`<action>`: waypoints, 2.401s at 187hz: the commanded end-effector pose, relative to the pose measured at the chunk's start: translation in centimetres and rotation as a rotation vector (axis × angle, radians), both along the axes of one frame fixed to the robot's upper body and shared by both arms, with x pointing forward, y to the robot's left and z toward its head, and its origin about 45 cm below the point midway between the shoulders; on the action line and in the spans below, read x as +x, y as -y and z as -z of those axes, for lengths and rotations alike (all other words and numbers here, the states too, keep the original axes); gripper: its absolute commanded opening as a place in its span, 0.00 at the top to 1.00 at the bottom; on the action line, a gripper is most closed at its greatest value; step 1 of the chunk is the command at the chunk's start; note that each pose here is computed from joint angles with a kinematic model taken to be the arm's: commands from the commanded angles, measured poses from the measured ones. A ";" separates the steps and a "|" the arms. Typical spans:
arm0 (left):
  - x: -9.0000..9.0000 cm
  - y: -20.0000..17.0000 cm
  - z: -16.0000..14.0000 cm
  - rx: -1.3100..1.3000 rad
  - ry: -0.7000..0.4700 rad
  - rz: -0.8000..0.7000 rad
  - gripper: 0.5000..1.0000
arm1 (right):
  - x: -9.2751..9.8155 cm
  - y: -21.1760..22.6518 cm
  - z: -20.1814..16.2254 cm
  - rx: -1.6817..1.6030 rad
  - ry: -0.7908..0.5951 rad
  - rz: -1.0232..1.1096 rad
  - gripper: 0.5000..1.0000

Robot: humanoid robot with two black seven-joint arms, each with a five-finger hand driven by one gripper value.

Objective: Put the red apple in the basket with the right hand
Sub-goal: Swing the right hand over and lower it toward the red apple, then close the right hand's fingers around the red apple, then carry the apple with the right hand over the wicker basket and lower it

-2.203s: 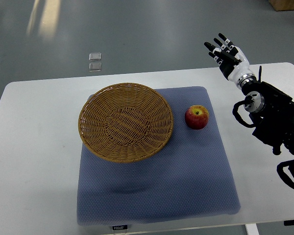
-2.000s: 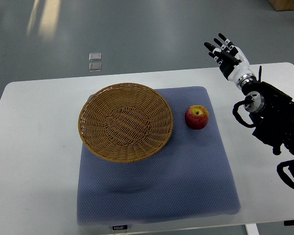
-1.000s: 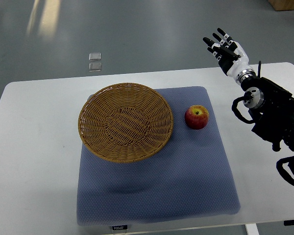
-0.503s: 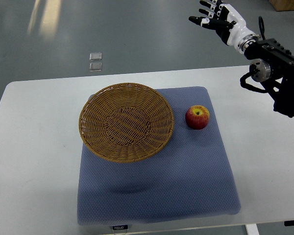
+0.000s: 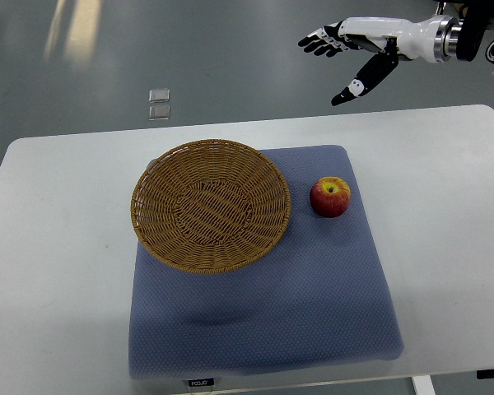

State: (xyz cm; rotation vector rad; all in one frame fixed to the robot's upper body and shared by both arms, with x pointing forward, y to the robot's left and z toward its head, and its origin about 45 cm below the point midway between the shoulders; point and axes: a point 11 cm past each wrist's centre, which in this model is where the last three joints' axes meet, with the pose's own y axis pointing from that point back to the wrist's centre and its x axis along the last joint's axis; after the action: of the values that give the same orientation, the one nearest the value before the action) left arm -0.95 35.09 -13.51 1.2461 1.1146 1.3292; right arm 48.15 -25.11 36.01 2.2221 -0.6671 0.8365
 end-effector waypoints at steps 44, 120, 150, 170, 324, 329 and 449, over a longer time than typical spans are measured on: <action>0.0 0.0 0.0 0.000 0.000 0.000 0.00 | -1.6 0.6 4.8 -0.368 -0.011 -0.123 0.16; 0.0 0.0 0.0 0.000 0.000 0.000 0.00 | -3.1 -0.1 9.5 -0.451 -0.035 -0.192 0.16; 0.0 0.0 0.0 0.000 0.000 0.000 0.00 | -3.7 -1.0 11.6 -0.472 -0.028 -0.226 0.16; 0.0 0.0 0.0 0.000 0.000 0.000 0.00 | -4.1 -1.1 12.6 -0.470 -0.036 -0.231 0.16; 0.0 0.0 0.0 0.000 0.000 0.000 0.00 | -4.8 -2.1 15.0 -0.489 -0.008 -0.267 0.48; 0.0 0.0 0.0 0.000 0.000 0.000 0.00 | -4.8 -2.1 15.0 -0.488 -0.007 -0.267 0.48; 0.0 0.0 0.0 0.000 0.000 0.000 0.00 | -1.4 -2.9 7.2 -0.516 0.142 -0.246 0.62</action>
State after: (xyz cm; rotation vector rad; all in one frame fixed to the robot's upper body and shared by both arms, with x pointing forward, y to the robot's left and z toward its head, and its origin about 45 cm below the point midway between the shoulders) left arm -0.95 35.08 -13.51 1.2460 1.1147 1.3289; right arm 45.39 -22.76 25.22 1.8344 -0.1742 1.0802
